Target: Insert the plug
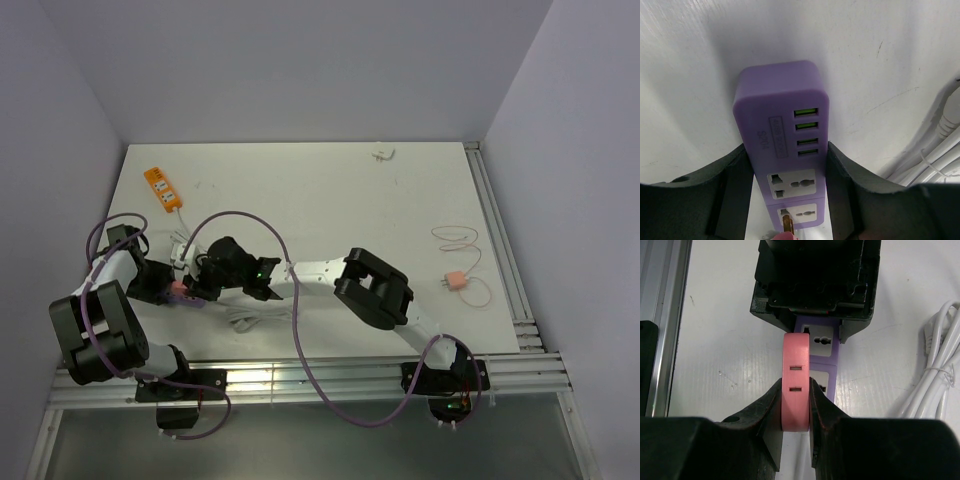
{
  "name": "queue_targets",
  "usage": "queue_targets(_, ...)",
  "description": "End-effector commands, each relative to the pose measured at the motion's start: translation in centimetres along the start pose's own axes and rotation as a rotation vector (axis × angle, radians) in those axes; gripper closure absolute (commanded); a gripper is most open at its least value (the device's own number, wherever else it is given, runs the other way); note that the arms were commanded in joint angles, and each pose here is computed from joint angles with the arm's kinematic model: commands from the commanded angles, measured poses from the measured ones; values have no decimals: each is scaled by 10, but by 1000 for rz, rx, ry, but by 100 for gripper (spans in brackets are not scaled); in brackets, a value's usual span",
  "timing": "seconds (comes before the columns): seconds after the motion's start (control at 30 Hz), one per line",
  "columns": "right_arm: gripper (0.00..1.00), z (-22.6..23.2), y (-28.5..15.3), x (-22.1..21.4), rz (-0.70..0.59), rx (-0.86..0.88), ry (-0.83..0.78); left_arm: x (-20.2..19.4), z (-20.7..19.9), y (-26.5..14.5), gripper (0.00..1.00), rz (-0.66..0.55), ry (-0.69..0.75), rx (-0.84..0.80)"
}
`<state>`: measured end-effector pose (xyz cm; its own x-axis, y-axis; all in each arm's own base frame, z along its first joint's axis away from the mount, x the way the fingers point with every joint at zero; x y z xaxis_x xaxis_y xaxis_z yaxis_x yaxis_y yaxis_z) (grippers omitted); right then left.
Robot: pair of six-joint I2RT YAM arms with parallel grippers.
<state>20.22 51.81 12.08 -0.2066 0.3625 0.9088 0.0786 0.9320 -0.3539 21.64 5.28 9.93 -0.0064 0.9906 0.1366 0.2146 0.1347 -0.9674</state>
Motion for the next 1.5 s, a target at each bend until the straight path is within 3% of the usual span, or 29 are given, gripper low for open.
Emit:
queue_targets(0.0,100,-1,-11,1,65,12,24,-30,37,17,100,180,-24,171)
queue_targets(0.67,100,13,-16,-11,134,-21,108,-39,49,12,100,214,-94,182)
queue_targets(1.2,100,24,-7,-25,141,142,59,-37,47,14,100,218,-43,203)
queue_targets(1.47,100,15,-11,-45,193,-42,1,-39,48,15,100,239,-52,196)
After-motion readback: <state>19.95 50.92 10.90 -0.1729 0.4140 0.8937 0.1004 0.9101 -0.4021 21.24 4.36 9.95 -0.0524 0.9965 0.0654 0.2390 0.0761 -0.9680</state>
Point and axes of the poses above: each gripper's point midway between its finger pads, its own y axis out along the fingers, its own z axis along the line the jaws close on, x = y × z, the point moved 9 cm from there along -y, back along the fingers, and after that the axes turned 14 degrees about -y, right-handed, at the moved point
